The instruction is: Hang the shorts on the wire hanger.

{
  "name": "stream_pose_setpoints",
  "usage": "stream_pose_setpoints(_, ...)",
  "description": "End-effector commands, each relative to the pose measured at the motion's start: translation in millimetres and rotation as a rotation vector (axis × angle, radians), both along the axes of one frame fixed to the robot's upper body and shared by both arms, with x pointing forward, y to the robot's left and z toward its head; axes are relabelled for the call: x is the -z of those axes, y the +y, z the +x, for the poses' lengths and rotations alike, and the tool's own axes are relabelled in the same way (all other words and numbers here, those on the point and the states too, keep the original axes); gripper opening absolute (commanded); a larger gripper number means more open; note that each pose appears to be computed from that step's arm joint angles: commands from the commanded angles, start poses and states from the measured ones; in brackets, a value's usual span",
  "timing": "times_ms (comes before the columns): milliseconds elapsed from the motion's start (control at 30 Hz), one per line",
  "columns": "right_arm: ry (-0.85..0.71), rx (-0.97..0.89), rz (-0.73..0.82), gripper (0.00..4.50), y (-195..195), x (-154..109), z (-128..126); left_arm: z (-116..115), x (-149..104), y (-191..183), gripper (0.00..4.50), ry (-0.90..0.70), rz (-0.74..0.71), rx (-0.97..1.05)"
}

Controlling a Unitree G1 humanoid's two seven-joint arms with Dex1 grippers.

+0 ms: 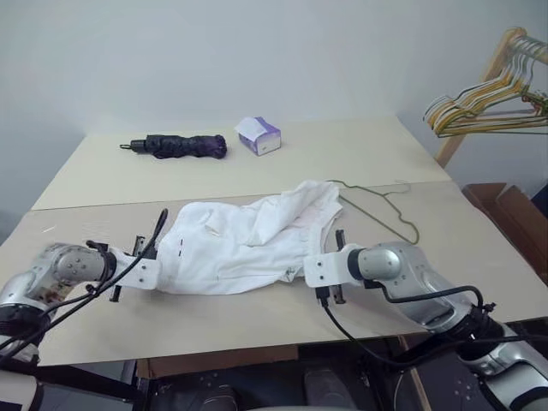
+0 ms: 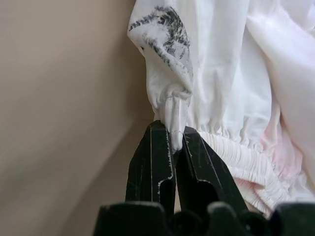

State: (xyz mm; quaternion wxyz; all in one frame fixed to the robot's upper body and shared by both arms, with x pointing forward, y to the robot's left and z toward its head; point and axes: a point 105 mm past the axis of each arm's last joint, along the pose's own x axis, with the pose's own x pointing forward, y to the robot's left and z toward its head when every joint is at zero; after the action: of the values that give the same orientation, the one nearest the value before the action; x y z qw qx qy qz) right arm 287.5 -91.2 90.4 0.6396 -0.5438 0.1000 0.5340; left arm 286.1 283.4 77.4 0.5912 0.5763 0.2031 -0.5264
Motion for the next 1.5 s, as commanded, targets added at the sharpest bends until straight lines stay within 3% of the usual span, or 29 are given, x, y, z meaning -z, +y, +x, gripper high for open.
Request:
stream_pose_setpoints(33, 0.002, -0.160, 0.084, 0.00, 1, -27, -20, -22, -22, -4, 0.02, 0.141, -0.030, 0.078)
stream_pose_setpoints(167, 0.067, -0.232, 0.088, 0.00, -10, -30, -39, -38, -33, -16, 0.02, 0.243, -0.088, 0.113)
stream_pose_setpoints(267, 0.058, -0.214, 0.114, 0.00, -11, -31, -37, -36, -33, -25, 0.02, 0.215, -0.152, 0.098)
stream_pose_setpoints(600, 0.047, -0.199, 0.142, 0.00, -6, -33, -34, -31, -33, -20, 0.02, 0.250, -0.127, 0.032)
stream_pose_setpoints(867, 0.060, -0.182, 0.152, 0.00, -6, -32, -35, -57, -31, -22, 2.49, 0.353, -0.051, 0.092)
stream_pose_setpoints(1000, 0.075, -0.184, 0.155, 0.00, -5, -33, -37, -62, -26, -24, 3.72, 0.235, -0.002, 0.137)
stream_pose_setpoints(1200, 0.083, -0.176, 0.157, 0.00, -6, -35, -38, -80, -30, -27, 3.72, 0.243, 0.061, 0.182)
stream_pose_setpoints(1500, 0.104, -0.186, 0.153, 0.00, -7, -36, -41, -81, -23, -44, 3.72, 0.129, 0.079, 0.217)
